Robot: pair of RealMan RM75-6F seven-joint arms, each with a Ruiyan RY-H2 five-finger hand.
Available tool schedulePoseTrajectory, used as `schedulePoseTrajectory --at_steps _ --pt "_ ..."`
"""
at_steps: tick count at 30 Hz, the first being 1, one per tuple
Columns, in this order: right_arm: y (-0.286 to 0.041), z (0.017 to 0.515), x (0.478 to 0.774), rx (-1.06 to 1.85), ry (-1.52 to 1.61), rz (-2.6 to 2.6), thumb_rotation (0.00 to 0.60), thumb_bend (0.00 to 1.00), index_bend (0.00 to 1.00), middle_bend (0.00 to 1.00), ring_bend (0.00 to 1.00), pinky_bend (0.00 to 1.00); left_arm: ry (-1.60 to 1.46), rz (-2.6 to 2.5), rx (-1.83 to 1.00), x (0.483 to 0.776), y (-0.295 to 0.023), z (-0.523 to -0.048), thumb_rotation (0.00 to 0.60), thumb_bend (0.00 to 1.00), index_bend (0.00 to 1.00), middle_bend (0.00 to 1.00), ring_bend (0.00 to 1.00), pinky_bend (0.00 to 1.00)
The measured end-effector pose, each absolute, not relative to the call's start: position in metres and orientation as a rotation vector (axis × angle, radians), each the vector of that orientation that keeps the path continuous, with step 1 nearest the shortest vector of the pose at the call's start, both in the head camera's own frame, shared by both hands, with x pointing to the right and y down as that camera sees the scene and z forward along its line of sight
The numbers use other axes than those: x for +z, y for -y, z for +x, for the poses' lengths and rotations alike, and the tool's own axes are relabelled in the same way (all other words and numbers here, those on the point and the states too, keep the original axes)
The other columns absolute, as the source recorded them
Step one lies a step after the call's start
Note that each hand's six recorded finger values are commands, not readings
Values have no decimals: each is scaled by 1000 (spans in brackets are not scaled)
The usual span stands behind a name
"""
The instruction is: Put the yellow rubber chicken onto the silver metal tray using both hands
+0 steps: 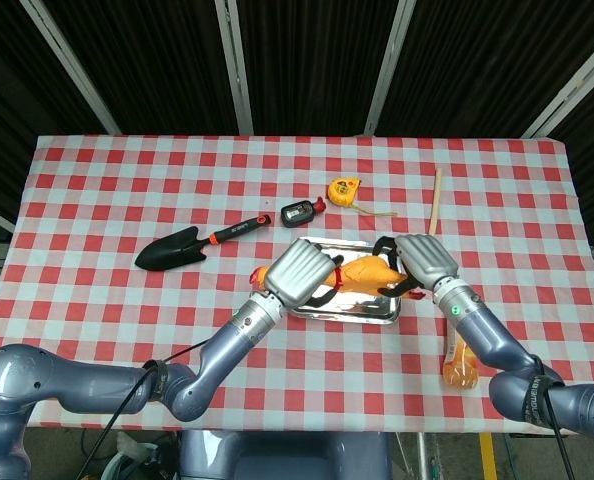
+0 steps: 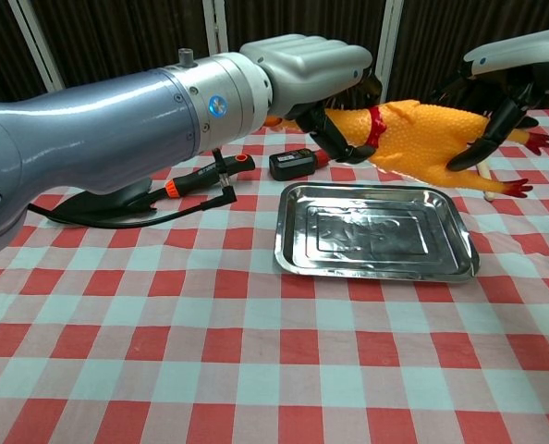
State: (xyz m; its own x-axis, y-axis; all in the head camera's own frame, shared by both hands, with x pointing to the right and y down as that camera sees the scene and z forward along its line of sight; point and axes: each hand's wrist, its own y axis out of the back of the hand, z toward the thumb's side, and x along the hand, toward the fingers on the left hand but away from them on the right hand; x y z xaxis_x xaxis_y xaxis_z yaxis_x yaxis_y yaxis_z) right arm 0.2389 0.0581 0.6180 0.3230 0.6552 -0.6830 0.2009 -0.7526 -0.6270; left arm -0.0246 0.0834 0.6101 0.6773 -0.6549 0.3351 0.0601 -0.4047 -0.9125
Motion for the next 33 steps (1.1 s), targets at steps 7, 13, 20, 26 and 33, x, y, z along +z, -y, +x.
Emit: schedulePoseTrajectory --at_steps 7,13,20,26,33 --pt "-60 239 617 1417 761 -2161 600 1000 971 788 829 913 -474 -1832 -851 612 -81 -26 600 547 581 619 544 605" --pt "-61 238 615 1410 756 -2171 600 998 580 670 641 805 -479 -1827 -851 612 -80 -26 600 547 582 619 544 605" --pt "-67 242 615 1438 674 -2222 600 441 87 259 215 402 -486 -1805 -853 612 -76 -28 600 546 580 620 544 605" --pt "-67 248 612 1455 621 -2247 600 385 4 200 148 347 -487 -1785 -853 612 -75 -29 600 547 579 620 544 605" --pt "-64 252 610 1446 632 -2247 600 385 26 200 156 347 -484 -1780 -853 613 -76 -30 600 547 579 621 544 605"
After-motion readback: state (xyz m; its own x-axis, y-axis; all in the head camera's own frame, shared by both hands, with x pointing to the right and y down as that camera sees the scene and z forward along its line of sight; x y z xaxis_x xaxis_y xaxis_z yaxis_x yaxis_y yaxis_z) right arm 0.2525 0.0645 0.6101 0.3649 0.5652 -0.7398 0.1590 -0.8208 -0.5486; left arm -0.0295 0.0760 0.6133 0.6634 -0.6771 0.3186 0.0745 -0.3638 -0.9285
